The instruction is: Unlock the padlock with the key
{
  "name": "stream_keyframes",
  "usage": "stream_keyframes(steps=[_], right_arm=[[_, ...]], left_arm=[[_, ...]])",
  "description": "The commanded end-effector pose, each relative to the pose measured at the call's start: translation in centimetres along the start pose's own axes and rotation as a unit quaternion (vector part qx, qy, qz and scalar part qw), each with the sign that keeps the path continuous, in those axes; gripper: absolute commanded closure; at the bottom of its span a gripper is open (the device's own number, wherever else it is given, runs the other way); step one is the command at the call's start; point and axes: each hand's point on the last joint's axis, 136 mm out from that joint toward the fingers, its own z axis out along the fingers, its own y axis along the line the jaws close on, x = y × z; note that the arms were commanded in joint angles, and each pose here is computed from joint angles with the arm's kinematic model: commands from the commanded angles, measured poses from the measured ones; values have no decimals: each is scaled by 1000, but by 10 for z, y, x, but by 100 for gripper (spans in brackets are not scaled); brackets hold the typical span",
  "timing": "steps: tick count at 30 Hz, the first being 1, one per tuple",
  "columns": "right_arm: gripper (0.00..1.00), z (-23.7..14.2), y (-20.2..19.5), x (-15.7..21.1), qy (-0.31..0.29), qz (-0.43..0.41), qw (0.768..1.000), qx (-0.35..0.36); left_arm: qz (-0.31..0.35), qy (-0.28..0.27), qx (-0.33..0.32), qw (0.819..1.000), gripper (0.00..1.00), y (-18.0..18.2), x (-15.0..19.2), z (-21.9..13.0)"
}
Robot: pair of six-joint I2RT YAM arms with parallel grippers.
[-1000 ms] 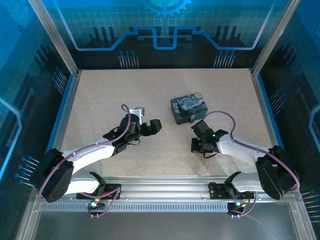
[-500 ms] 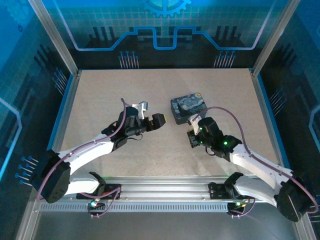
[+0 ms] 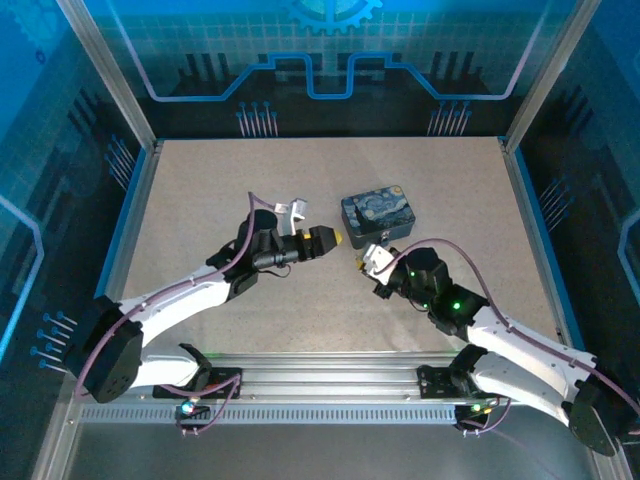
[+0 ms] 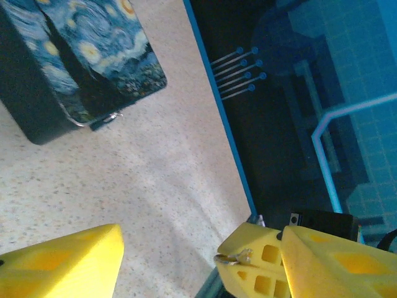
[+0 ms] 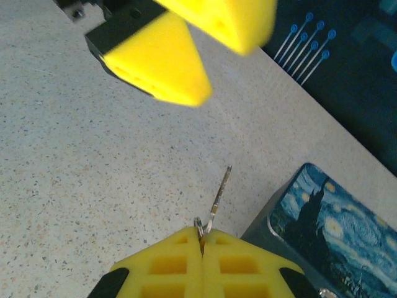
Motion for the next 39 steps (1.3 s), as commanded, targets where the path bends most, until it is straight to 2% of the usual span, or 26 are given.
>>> stream_keyframes(steps=[1,7,11,17,24,39], right_arm=[[100,0,-1,-16,-24,-36,999,9],[100,3,0,-17,-19,-31,999,9],[100,6,-6,-13,0,-36,999,27],[100,10,-19,-6,38,-75,994,70],[100,19,-10,-13,26,-64,997,41],[100,24,-2,-15,19,-50,998,18]], left_arm=[[6,15,49,999,35,-26,1,12],[0,36,73,997,47,-32,9,27],[-2,40,72,997,48,-32,13,30],[-29,28,18,999,44,-15,12,29],[-18,36,13,999,45,-17,16,32],[-16,45,18,999,59,-18,20,38]])
